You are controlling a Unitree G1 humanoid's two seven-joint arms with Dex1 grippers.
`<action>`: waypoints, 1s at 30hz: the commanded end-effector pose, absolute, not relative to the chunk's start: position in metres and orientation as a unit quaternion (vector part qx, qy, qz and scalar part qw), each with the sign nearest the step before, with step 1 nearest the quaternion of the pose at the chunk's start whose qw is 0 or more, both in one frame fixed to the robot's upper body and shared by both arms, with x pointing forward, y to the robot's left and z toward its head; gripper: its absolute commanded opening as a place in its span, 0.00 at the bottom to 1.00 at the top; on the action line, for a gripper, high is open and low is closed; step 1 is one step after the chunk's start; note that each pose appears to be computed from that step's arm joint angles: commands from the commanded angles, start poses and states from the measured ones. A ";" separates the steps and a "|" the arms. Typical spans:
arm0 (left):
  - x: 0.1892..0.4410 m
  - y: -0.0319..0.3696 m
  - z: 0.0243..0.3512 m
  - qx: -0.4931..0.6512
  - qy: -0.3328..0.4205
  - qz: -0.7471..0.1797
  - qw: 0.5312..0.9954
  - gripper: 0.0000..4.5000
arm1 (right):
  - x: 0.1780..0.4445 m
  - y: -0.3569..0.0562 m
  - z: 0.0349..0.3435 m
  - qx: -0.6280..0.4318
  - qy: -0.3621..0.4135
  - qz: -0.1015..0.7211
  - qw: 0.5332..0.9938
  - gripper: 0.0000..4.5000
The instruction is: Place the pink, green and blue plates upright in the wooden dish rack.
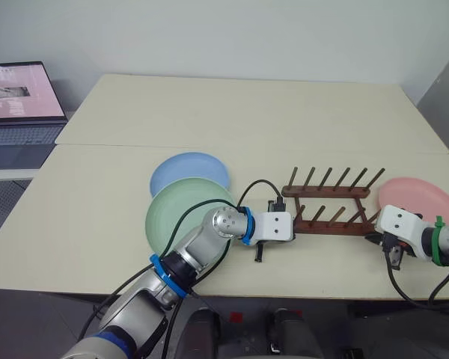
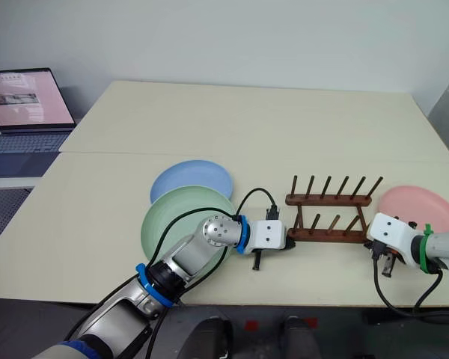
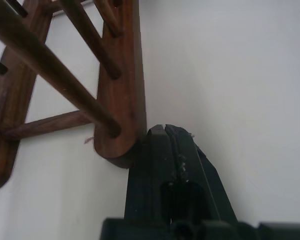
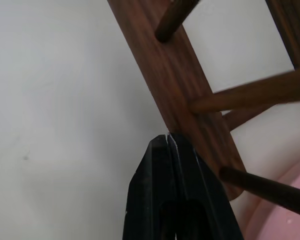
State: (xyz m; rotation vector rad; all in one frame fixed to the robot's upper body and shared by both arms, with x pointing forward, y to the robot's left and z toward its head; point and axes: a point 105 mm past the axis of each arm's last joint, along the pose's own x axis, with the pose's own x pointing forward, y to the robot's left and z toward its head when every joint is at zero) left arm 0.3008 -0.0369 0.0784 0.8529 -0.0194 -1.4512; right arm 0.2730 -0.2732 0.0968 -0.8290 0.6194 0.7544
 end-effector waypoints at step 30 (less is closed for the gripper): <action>0.289 0.026 0.176 0.257 -0.068 -0.647 0.715 0.19 | 0.267 -0.253 0.170 -0.349 0.206 0.364 0.839 0.14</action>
